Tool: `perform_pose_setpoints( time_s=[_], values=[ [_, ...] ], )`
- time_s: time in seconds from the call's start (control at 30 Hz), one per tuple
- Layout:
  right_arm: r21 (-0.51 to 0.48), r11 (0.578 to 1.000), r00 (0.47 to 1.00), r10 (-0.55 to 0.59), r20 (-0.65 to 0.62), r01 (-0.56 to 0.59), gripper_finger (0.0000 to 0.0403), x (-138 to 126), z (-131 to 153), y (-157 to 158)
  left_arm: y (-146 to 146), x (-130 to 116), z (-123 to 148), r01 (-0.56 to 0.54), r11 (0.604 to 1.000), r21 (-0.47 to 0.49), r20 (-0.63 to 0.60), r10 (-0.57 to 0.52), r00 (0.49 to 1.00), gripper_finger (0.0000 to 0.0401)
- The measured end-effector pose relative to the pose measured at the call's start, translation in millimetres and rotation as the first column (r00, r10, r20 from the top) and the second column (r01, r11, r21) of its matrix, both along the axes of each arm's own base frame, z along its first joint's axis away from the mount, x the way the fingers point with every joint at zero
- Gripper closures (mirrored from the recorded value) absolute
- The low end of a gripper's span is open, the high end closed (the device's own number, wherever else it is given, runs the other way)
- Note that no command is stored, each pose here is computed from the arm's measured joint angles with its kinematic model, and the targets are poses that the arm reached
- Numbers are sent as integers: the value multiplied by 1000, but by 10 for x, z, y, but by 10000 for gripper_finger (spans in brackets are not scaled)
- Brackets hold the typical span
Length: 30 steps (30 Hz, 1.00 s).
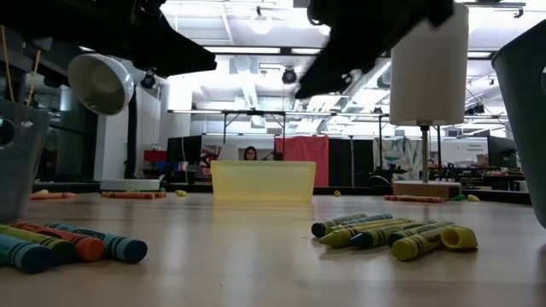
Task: Sort crayons
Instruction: Adjust the pine green bin
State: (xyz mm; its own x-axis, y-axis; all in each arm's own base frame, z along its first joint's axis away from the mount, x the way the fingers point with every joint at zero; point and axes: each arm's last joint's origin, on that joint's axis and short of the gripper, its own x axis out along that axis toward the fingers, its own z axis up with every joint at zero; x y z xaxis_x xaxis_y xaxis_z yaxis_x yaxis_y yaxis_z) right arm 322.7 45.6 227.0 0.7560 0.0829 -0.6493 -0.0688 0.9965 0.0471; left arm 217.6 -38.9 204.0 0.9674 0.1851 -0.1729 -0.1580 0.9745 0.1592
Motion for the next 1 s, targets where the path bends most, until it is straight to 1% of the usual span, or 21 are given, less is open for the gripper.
perform_pose_setpoints(
  time_s=[0.07,0.13,0.2,0.27,0.33,0.43,0.5,0.57,0.63,0.7,0.77,0.87,0.93,1.0],
  values=[
    [-23,1000,985,-7,-172,3,203,-28,61,111,0,0,0,1,1000,3,-1,-1,1000,243],
    [-42,999,954,-3,-300,-10,203,-59,97,220,0,0,2,1,1000,3,1,-1,1000,243],
    [-41,998,932,21,-362,-38,203,-63,99,337,0,0,1,1,1000,3,1,-1,1000,243],
    [-26,996,907,71,-416,-90,203,-74,28,449,0,0,0,1,1000,3,-1,-1,1000,243],
    [-16,988,887,133,-441,-156,203,-70,-54,553,0,0,0,1,1000,3,-1,-1,1000,243],
    [-33,969,859,202,-470,-246,203,-60,-171,663,0,1,1,2,1000,4,-1,-2,1000,243],
    [-47,957,844,229,-485,-287,203,-38,-248,696,0,1,1,2,1000,4,-1,-2,1000,243],
    [-51,950,843,249,-476,-309,203,5,-297,720,-1,0,1,3,1000,8,-1,-3,1000,243],
    [-62,942,834,260,-486,-330,203,48,-387,731,-1,1,0,7,1000,30,-6,-7,1000,243],
    [-76,931,810,269,-521,-358,203,62,-517,738,-1,0,1,10,999,48,-9,-10,1000,243],
    [-101,918,806,279,-523,-383,203,90,-576,745,-1,0,1,12,998,55,-11,-11,1000,243],
    [-107,904,786,294,-544,-413,203,109,-662,751,-1,1,1,12,998,55,-11,-11,1000,243],
    [-127,903,787,280,-550,-410,203,109,-679,744,-1,1,2,12,998,55,-9,-11,1000,243],
    [-149,906,802,262,-537,-396,203,117,-657,740,-1,1,3,12,998,55,-9,-11,1000,243]
  ],
)
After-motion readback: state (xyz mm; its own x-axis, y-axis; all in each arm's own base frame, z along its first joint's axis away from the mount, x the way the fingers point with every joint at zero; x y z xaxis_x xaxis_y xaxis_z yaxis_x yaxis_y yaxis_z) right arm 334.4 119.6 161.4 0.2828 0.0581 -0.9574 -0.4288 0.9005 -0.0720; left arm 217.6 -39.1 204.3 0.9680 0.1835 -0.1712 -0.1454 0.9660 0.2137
